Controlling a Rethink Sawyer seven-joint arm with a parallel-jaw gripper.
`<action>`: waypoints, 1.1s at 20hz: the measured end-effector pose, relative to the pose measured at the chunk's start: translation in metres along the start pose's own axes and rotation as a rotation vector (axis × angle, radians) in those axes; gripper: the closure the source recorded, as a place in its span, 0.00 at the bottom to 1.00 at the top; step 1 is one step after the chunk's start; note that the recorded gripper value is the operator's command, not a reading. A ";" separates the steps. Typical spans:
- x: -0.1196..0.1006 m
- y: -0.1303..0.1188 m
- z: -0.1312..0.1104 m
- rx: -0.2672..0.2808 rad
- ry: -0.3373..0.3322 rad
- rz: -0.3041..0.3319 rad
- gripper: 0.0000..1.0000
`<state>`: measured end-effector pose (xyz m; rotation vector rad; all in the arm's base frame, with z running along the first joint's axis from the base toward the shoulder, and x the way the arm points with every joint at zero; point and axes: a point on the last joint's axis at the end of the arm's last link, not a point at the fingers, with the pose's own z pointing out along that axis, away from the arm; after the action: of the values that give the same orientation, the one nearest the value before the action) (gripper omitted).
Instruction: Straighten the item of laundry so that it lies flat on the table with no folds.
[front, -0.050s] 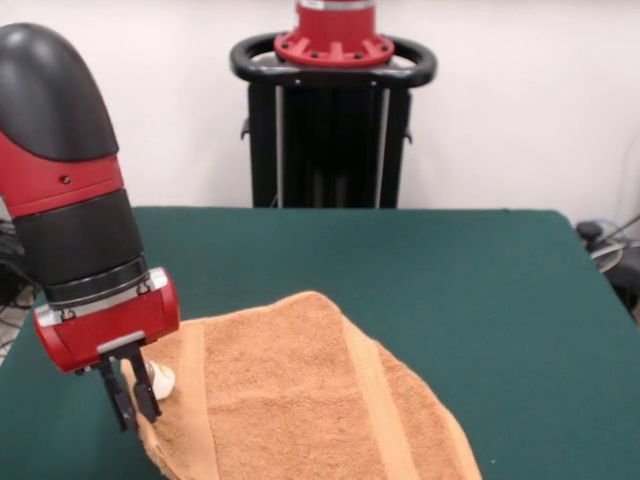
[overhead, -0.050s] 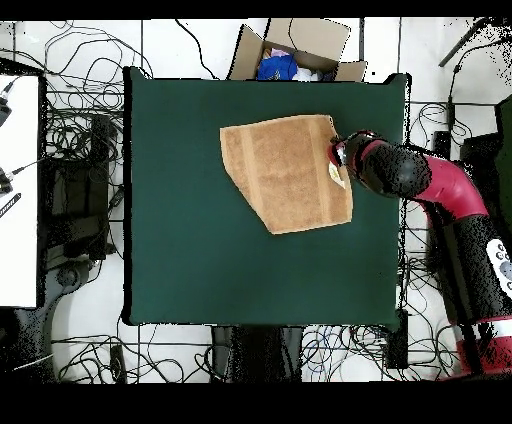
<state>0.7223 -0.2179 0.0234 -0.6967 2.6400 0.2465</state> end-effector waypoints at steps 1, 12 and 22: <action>0.003 -0.002 0.001 -0.002 -0.001 -0.004 1.00; 0.032 -0.032 0.018 -0.005 -0.030 -0.038 1.00; 0.076 -0.071 0.023 -0.061 -0.013 -0.074 1.00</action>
<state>0.7055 -0.3062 -0.0337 -0.8085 2.5982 0.3099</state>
